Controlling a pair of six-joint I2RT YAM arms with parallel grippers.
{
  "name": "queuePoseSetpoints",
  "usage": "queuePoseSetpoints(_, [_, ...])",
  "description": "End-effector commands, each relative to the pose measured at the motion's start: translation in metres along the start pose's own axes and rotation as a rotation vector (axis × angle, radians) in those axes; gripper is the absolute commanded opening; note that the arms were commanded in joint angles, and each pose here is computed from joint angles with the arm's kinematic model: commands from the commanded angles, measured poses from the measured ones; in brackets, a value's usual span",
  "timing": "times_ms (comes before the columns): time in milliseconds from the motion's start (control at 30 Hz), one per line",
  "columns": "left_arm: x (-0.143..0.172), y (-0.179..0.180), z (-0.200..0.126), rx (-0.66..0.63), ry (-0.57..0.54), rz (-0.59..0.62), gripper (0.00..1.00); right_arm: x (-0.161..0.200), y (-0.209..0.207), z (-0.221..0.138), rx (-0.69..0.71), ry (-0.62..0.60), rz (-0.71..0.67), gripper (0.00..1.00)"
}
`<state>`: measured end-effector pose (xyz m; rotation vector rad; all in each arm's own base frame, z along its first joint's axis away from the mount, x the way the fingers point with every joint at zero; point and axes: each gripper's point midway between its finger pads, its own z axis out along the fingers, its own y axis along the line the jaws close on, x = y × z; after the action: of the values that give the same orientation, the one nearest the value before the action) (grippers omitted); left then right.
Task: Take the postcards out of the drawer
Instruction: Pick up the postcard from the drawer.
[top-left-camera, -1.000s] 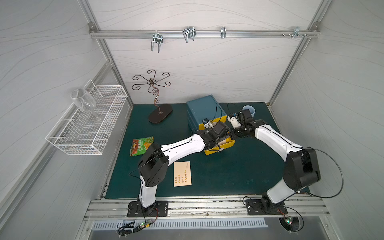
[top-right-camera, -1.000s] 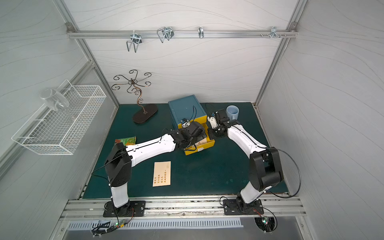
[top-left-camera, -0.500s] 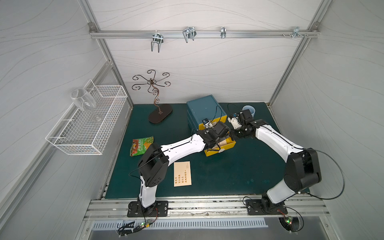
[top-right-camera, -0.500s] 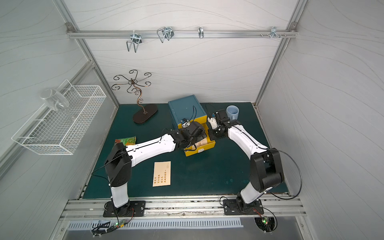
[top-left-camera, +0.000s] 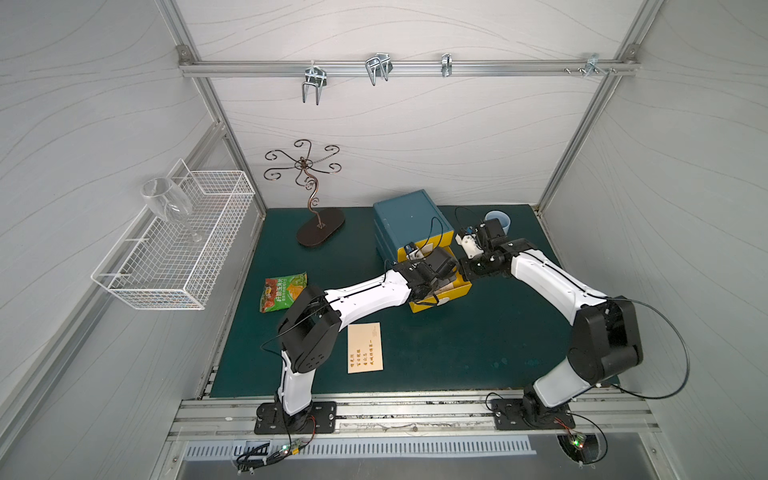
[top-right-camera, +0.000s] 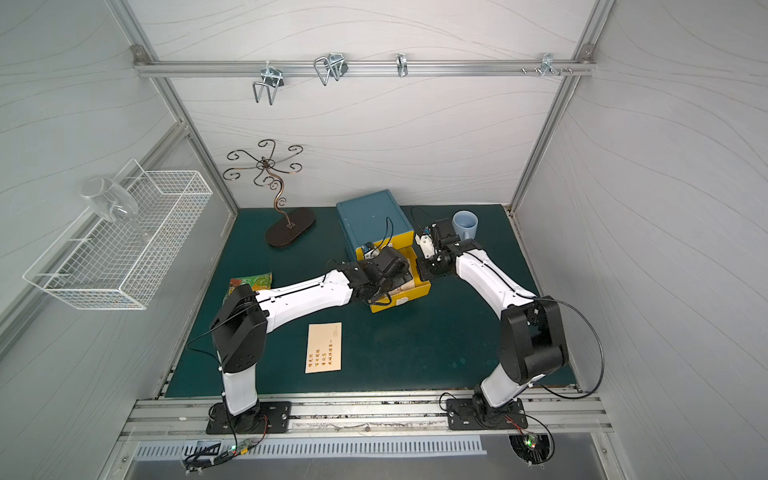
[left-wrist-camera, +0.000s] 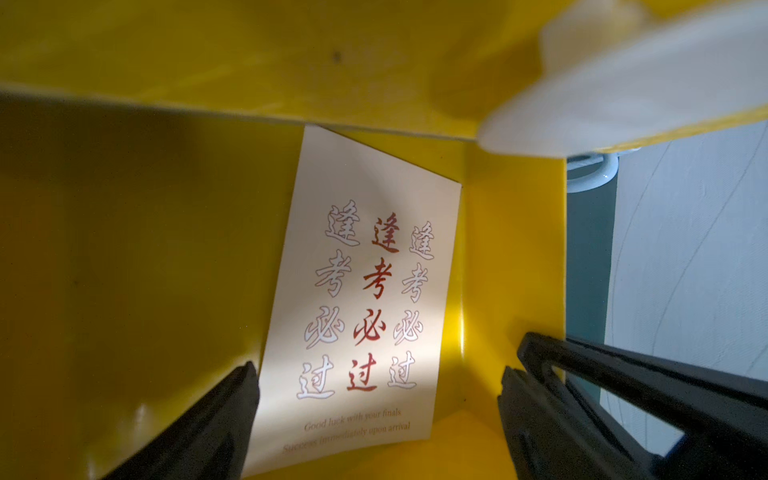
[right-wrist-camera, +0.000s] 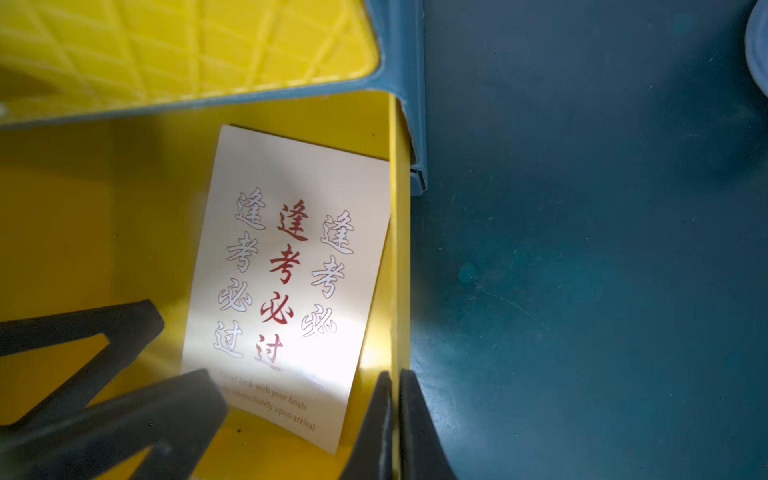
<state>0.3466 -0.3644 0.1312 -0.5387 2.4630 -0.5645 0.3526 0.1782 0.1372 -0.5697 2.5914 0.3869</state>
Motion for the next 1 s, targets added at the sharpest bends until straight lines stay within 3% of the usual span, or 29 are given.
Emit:
queuePoseSetpoints(0, [0.002, 0.002, 0.007, -0.034, 0.013, 0.015, 0.96, 0.002, 0.002, -0.001, -0.018, 0.012, 0.002, 0.08])
queuePoseSetpoints(400, [0.019, 0.004, 0.025, -0.048, 0.080, 0.028, 0.97, 0.002, 0.005, 0.001, -0.032, 0.012, -0.003, 0.08])
queuePoseSetpoints(767, [0.038, -0.026, 0.045, 0.167, 0.185, -0.013, 0.96, 0.002, 0.009, 0.000, -0.047, 0.011, -0.006, 0.08])
queuePoseSetpoints(967, [0.035, -0.038, 0.042, 0.236, 0.177, -0.014, 0.96, 0.003, 0.009, 0.001, -0.050, 0.016, -0.004, 0.08])
